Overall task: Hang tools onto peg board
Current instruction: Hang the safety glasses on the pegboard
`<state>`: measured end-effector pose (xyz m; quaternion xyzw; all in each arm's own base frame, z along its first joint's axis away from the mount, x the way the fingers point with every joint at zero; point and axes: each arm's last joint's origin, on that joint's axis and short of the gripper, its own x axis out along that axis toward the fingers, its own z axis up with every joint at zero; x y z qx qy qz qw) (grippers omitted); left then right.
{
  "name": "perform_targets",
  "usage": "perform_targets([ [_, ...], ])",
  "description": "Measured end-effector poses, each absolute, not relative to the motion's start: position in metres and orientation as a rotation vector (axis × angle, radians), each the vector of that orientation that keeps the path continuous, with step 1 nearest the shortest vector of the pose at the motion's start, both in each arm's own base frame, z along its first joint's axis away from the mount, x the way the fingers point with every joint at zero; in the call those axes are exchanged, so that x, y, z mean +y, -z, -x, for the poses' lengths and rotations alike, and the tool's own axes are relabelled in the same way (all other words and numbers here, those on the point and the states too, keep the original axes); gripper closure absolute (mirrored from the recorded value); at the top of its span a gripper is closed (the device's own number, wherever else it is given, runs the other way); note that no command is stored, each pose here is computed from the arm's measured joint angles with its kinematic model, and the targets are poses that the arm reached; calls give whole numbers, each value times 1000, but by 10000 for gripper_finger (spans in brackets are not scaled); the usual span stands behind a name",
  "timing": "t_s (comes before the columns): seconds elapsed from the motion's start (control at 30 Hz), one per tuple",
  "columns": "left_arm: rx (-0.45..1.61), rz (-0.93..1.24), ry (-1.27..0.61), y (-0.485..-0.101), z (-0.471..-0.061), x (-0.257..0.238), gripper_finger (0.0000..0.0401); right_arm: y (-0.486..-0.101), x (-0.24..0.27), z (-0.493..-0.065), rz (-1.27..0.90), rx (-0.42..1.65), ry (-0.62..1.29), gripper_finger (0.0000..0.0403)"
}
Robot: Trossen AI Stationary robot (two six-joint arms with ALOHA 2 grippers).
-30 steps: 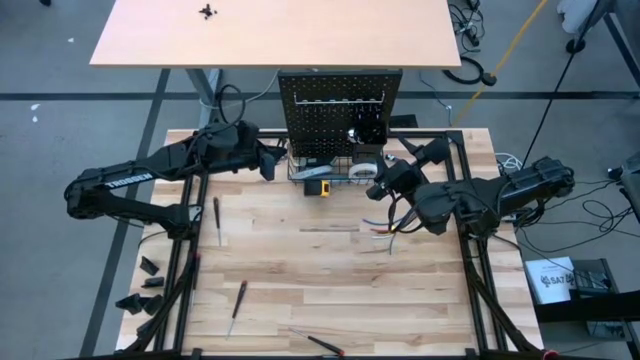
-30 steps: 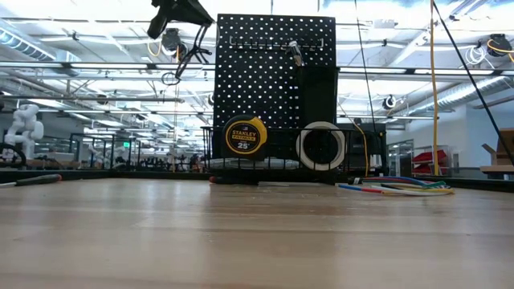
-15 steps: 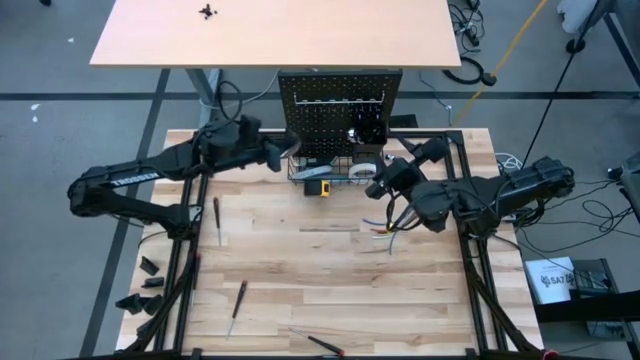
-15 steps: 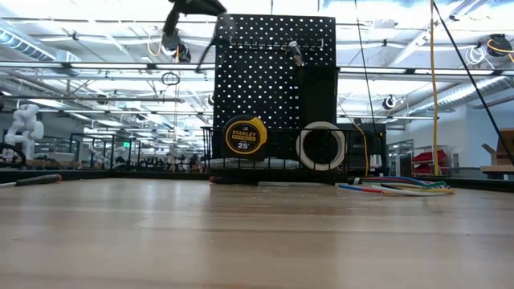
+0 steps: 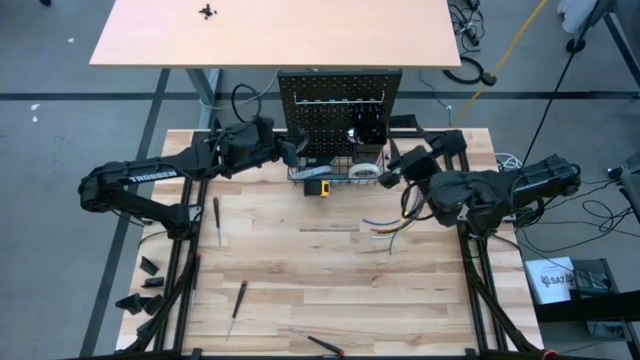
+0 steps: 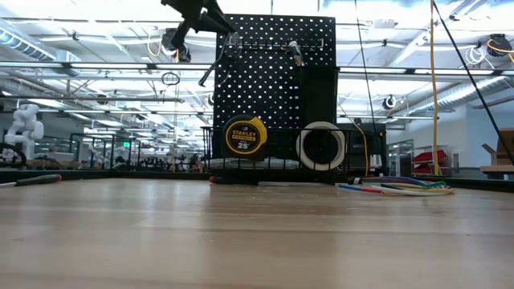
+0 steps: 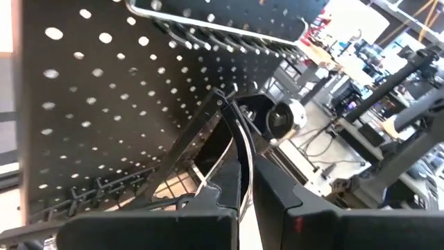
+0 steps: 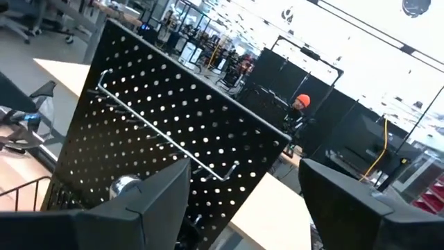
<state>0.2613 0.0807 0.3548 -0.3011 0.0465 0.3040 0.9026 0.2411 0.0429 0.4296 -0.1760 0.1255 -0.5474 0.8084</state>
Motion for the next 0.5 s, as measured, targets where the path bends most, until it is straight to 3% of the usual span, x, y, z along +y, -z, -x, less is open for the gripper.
perform_targets([
  [0.5,28,624,-693,-356,-262,97,381,-438,29,-227,373,275,1207,140],
])
